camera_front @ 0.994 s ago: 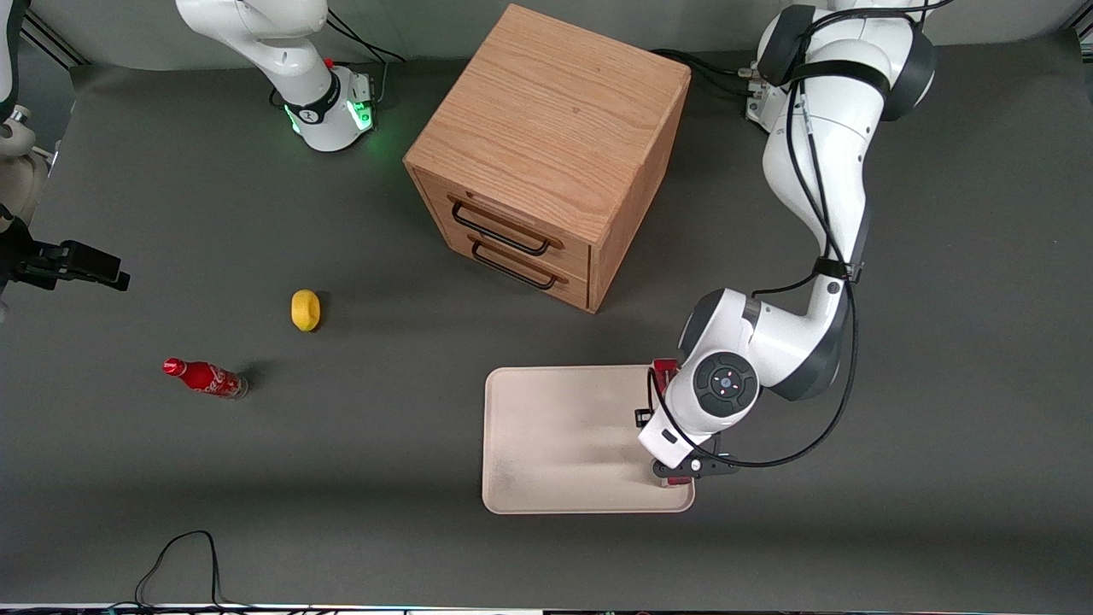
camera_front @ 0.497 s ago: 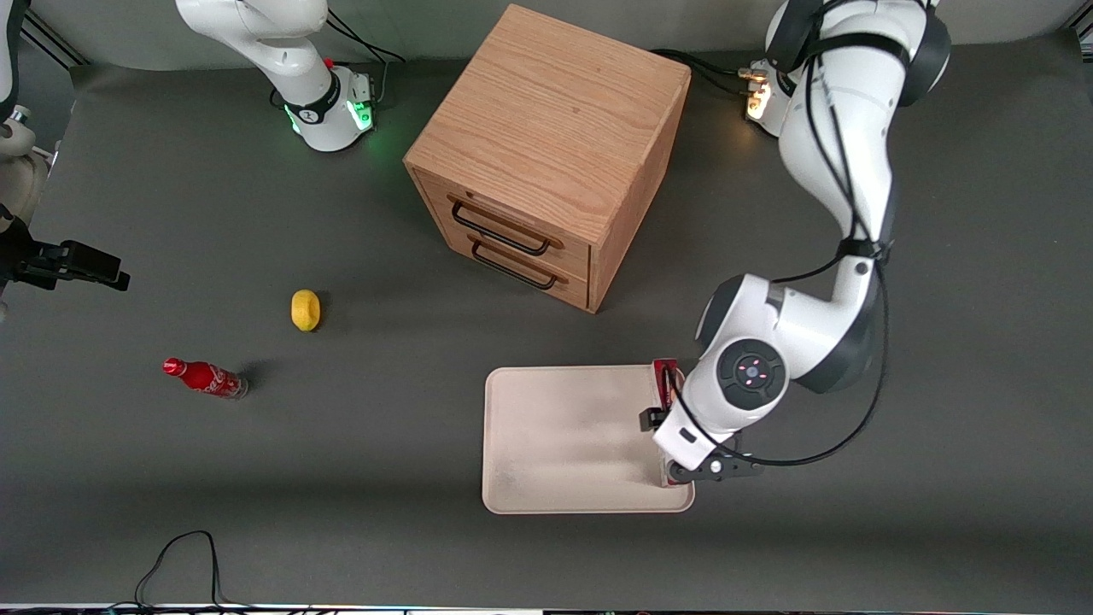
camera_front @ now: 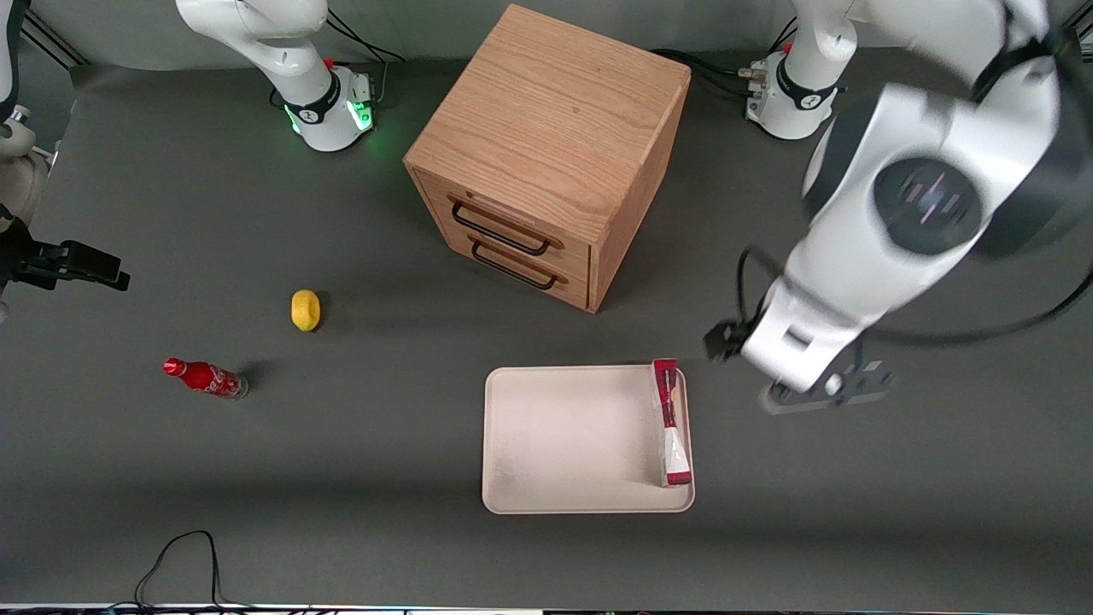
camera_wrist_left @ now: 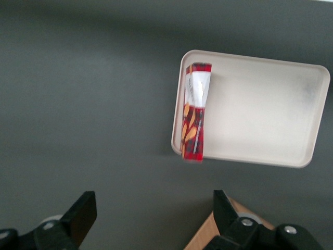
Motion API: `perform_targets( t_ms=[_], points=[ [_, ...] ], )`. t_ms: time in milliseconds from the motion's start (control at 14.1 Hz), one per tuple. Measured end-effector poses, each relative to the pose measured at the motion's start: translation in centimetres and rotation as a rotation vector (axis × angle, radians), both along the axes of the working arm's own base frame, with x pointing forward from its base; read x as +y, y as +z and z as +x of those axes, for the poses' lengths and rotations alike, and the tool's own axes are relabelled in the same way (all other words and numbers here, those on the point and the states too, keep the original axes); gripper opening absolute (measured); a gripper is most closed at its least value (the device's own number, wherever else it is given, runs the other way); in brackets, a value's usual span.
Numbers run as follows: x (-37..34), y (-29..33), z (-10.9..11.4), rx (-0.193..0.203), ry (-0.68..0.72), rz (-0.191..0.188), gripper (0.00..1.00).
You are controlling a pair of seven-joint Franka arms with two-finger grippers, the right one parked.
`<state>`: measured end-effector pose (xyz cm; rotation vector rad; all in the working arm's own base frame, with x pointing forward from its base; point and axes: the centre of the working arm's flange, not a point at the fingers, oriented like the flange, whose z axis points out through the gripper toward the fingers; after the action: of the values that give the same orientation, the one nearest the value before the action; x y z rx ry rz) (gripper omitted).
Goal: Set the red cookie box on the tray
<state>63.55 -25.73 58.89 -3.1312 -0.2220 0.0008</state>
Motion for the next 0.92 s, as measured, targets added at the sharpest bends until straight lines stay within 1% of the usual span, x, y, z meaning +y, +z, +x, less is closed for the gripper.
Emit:
perform_targets(
  t_ms=[142, 213, 355, 497, 568, 781, 923],
  points=[
    [1.0, 2.9, -1.7, -0.004, 0.005, 0.007, 1.0],
    [1.7, 3.1, -1.9, -0.001, 0.014, 0.02, 1.0],
    [4.4, 2.2, -1.6, 0.013, 0.024, 0.041, 1.0],
    [8.4, 1.1, -1.2, -0.006, 0.031, 0.037, 1.0],
    [10.6, 0.8, -1.5, -0.013, 0.023, 0.035, 1.0],
    [16.8, 0.3, -3.1, -0.002, -0.015, 0.037, 1.0],
    [19.5, 0.1, -3.9, -0.008, -0.02, 0.035, 1.0]
  ],
)
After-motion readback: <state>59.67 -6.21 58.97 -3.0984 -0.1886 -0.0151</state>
